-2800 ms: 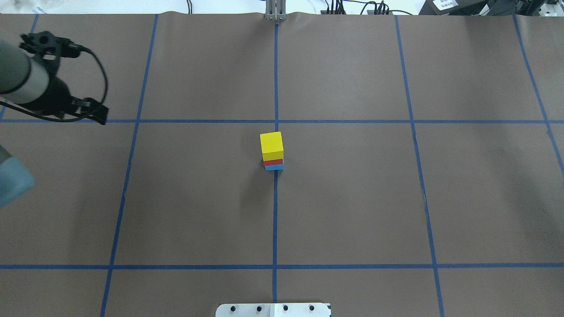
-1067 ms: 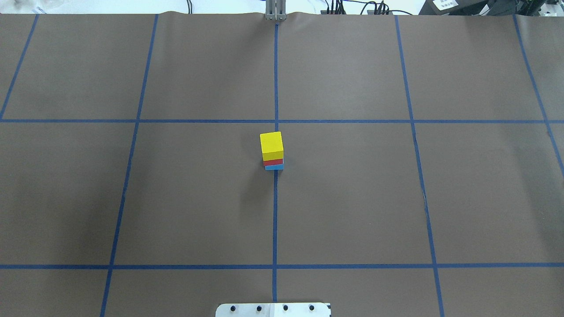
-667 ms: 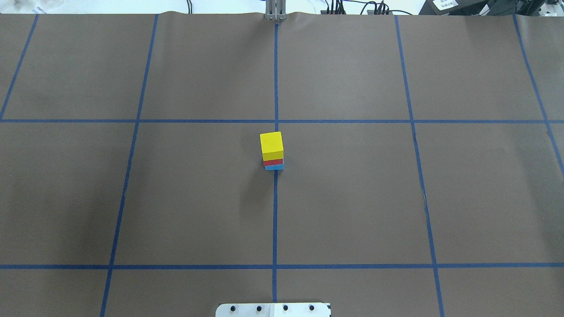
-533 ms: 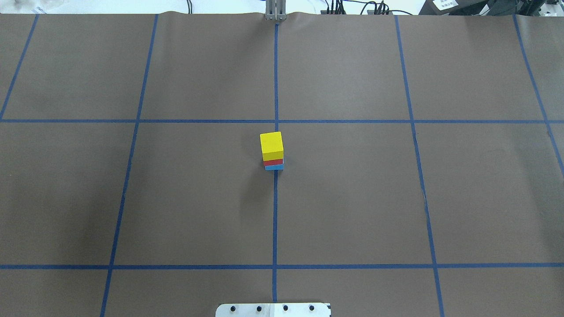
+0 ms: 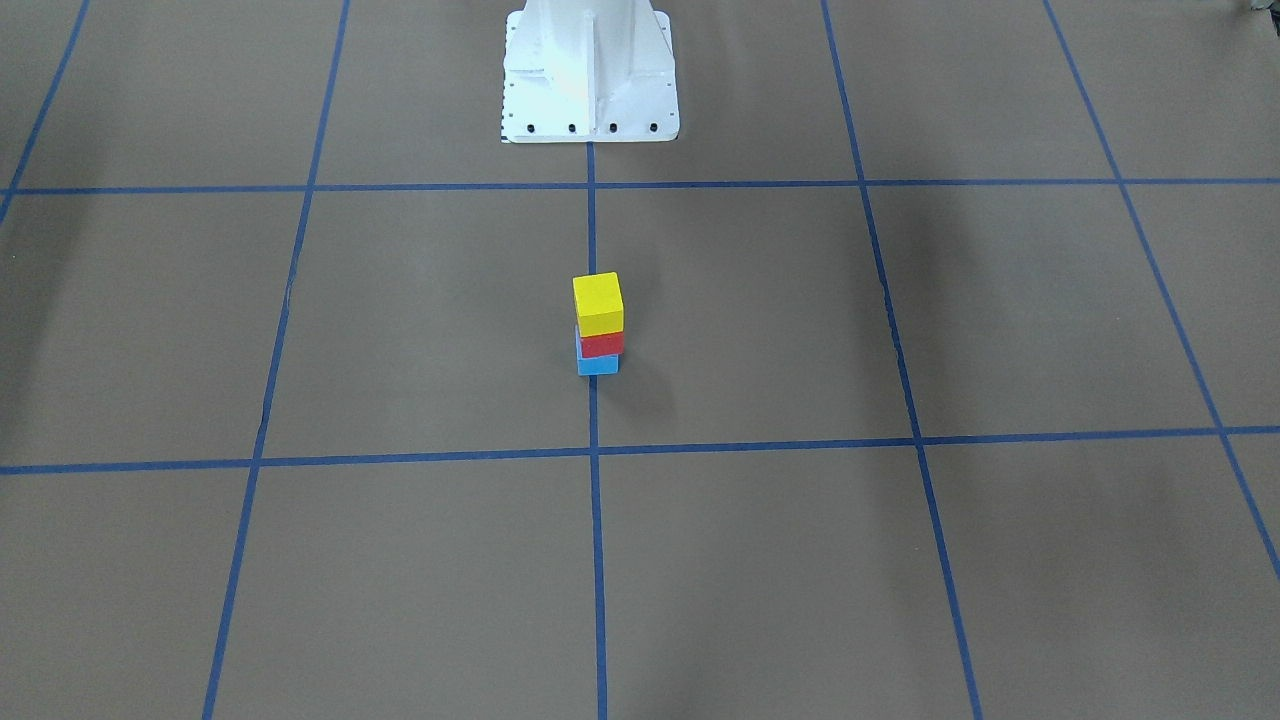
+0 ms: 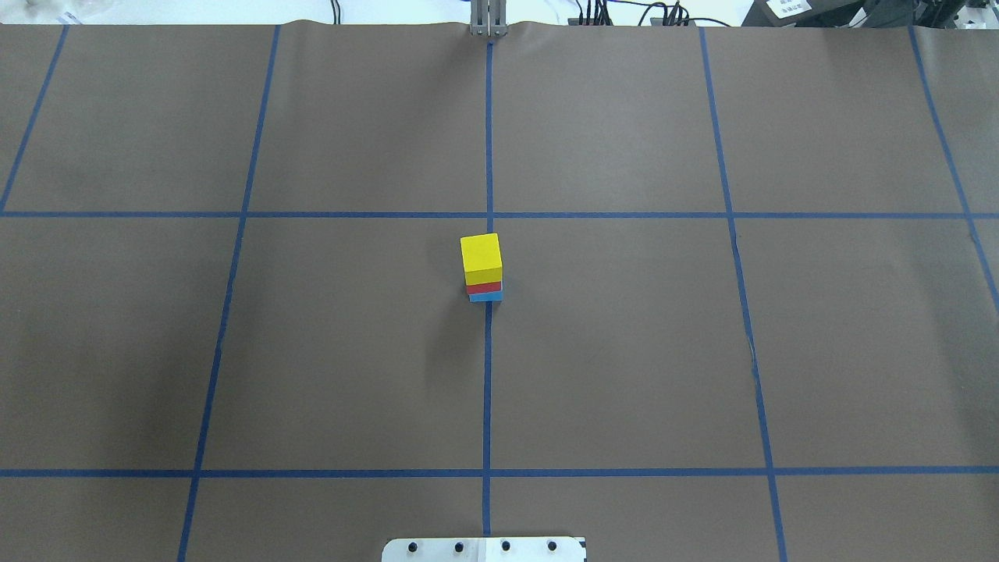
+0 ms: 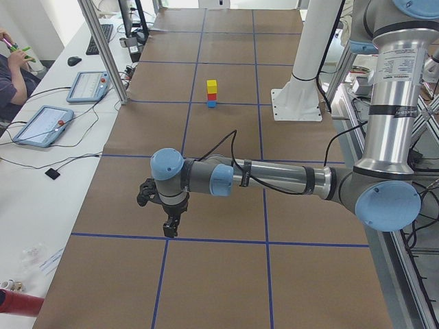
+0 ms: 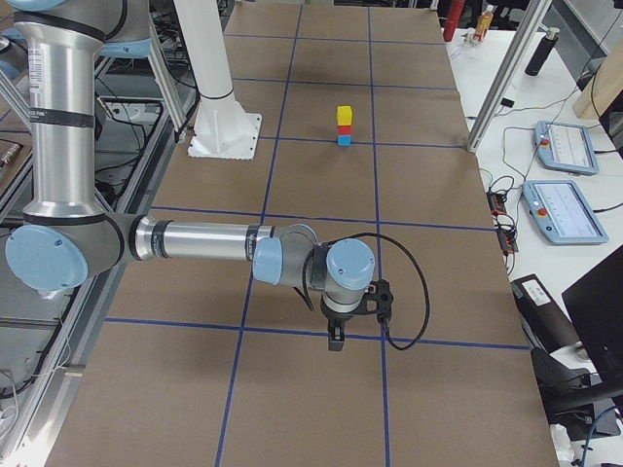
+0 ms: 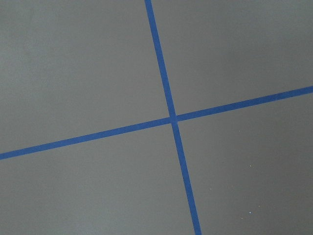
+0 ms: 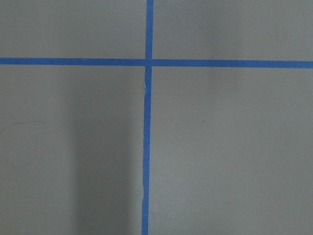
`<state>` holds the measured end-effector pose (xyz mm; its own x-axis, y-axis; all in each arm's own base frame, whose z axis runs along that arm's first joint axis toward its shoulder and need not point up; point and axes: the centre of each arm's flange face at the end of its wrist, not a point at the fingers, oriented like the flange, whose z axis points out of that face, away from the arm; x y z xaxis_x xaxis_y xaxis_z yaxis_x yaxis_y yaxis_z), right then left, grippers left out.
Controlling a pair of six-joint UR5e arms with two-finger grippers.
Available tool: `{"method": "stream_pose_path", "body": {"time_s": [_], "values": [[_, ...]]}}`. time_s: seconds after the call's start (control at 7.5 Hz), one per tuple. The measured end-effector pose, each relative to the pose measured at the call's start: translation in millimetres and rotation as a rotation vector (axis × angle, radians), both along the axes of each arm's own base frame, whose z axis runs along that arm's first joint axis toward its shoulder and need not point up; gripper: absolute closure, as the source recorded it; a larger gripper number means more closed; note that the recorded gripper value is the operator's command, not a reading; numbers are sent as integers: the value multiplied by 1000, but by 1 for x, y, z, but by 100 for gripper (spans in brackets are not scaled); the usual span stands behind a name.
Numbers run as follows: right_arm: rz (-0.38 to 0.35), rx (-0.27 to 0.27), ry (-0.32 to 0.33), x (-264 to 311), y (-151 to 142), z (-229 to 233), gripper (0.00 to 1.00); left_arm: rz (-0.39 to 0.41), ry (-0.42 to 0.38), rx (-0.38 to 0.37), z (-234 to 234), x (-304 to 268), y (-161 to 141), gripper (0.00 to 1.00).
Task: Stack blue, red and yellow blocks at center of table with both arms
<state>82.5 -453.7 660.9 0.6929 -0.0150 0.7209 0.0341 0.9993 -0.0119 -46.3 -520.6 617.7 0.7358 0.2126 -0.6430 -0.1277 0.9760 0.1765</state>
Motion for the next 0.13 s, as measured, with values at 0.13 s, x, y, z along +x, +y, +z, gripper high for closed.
{"method": "stream_pose_path", "body": {"time_s": [0.13], "values": [[1, 0, -1, 0, 0, 0, 0, 0, 0, -1, 1, 0, 0, 0]]}}
